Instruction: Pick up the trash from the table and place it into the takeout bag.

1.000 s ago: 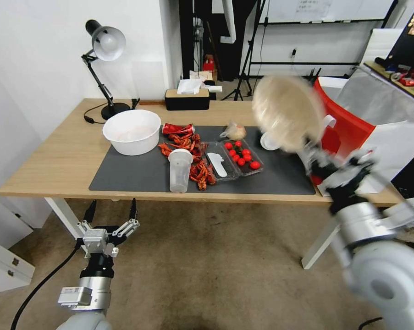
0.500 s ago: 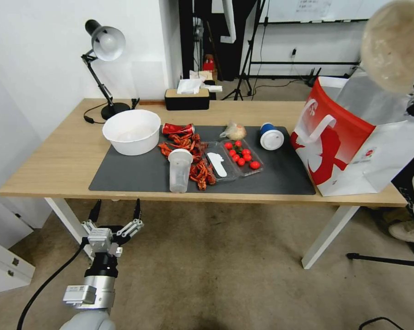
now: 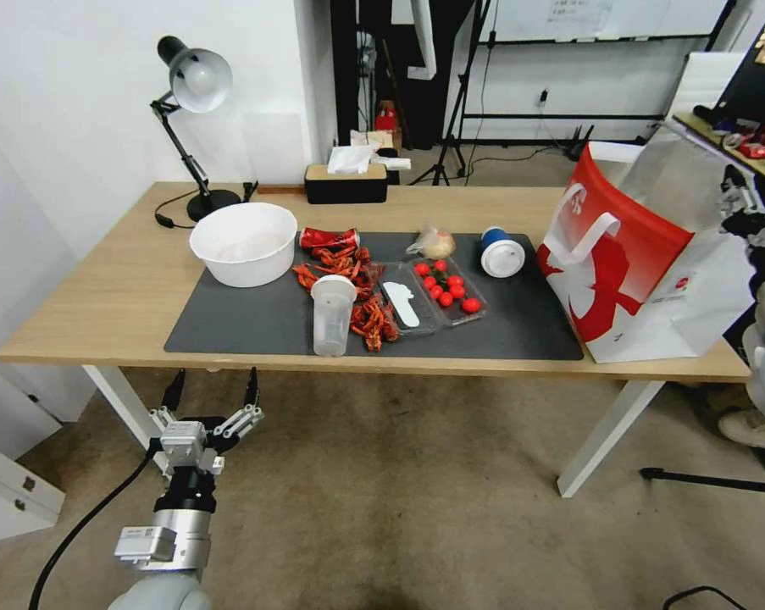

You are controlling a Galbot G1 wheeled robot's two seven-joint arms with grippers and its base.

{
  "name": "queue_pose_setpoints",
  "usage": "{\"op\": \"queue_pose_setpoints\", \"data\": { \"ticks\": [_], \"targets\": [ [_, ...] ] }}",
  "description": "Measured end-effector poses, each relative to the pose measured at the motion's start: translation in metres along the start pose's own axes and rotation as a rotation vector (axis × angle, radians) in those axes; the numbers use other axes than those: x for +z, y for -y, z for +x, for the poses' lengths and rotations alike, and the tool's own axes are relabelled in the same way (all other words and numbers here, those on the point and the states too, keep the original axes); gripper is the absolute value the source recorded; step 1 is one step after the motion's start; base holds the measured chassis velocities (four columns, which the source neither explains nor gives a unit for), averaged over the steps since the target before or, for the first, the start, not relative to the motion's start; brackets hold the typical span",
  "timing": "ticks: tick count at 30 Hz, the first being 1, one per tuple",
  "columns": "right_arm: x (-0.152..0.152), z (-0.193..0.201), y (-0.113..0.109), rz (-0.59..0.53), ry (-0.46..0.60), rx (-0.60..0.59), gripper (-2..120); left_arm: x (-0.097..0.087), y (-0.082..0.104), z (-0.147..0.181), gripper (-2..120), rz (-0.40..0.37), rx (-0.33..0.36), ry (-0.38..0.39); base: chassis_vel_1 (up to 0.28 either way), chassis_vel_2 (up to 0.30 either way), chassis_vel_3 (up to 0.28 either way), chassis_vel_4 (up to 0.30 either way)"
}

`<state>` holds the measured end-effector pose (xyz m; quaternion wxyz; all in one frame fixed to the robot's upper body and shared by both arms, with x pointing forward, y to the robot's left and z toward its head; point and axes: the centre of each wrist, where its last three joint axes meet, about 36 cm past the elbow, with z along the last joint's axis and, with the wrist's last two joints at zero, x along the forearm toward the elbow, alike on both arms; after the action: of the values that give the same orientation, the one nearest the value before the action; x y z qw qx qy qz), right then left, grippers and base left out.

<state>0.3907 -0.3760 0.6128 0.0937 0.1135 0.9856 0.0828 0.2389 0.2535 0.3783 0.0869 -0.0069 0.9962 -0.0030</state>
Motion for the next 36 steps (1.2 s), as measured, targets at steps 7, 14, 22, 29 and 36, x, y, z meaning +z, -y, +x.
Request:
{"op": "queue_pose_setpoints", "data": {
  "ticks": [7, 14, 22, 29, 36],
  "targets": [
    [0.001, 0.013, -0.009, -0.073, 0.015, -0.078, 78, -0.005, 0.000, -0.002, 100, 0.002, 0.000, 0.003, 0.000, 0.000, 0.000, 0.000],
    [-0.006, 0.037, -0.021, -0.133, 0.097, -0.290, 99, -0.005, -0.001, -0.002, 100, 0.004, -0.003, 0.001, 0.000, 0.000, 0.000, 0.000],
    [0.019, 0.087, -0.037, -0.103, -0.027, -0.463, 100, -0.005, -0.002, -0.001, 100, 0.013, -0.010, 0.004, 0.000, 0.000, 0.000, 0.000],
    [0.088, 0.157, -0.038, -0.008, -0.082, -0.483, 100, 0.000, -0.005, 0.004, 100, 0.022, 0.016, -0.004, 0.000, 0.000, 0.000, 0.000],
    [0.166, 0.191, -0.031, 0.012, -0.004, -0.412, 100, 0.015, -0.007, 0.009, 100, 0.035, 0.090, -0.028, 0.000, 0.000, 0.000, 0.000]
  ]
}}
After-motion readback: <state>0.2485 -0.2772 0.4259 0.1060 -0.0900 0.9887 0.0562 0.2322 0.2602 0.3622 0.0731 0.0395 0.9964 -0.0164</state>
